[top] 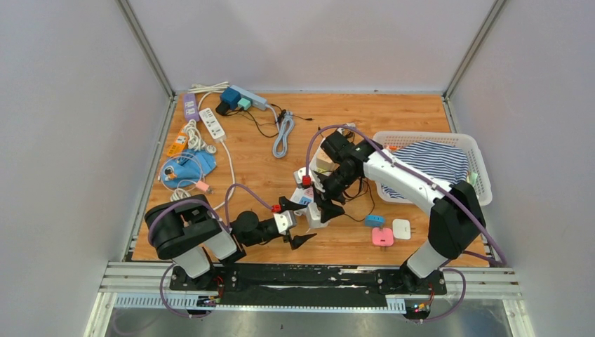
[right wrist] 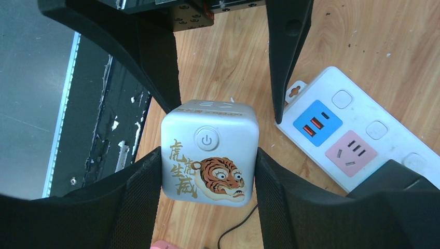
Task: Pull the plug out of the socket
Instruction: Place the plug at the center of the board.
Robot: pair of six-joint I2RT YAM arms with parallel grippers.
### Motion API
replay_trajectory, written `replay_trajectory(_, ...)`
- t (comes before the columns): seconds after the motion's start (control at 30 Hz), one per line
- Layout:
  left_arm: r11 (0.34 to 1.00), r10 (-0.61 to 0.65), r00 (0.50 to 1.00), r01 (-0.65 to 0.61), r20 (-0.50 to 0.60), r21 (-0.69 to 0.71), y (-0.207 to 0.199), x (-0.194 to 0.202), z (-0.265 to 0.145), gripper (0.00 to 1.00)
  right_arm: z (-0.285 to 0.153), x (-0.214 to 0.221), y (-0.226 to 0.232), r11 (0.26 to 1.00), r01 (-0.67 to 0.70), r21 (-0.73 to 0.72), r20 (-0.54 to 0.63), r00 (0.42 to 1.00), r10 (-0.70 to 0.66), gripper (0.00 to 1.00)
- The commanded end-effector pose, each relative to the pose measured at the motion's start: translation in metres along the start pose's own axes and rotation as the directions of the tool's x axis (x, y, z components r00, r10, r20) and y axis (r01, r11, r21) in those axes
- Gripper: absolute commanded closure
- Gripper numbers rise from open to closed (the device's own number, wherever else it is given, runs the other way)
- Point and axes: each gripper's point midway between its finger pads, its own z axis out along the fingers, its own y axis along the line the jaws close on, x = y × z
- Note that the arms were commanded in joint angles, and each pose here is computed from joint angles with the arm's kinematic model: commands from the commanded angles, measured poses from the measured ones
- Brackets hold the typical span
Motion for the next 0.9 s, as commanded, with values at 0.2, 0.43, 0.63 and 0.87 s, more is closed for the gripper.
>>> replay_trajectory(0.2, 0.999, -0.035, 0.999, 0.036, 0.037, -0.030, 0.006, -0.009, 0.008, 0.28, 0.012, 0.000, -0.002, 1.000, -0.029, -0.006, -0.019, 0.999, 0.028, 1.00)
replay_trajectory(0.43, 0.999, -0.050, 0.998, 0.050, 0.039, -0.012, 0.002, -0.009, 0.009, 0.20, 0.019, -0.001, 0.002, 0.999, -0.019, -0.030, -0.030, 0.999, 0.018, 1.00)
replay_trajectory(0.63, 0.998, -0.059, 0.997, 0.058, 0.040, 0.012, -0.001, -0.009, 0.011, 0.37, 0.022, 0.000, 0.002, 0.999, -0.020, -0.035, -0.036, 0.999, 0.019, 1.00)
replay_trajectory(0.87, 0.998, -0.061, 0.997, 0.060, 0.037, 0.015, -0.001, -0.008, 0.012, 0.84, 0.022, 0.001, 0.002, 0.999, -0.018, -0.035, -0.044, 0.999, 0.017, 1.00)
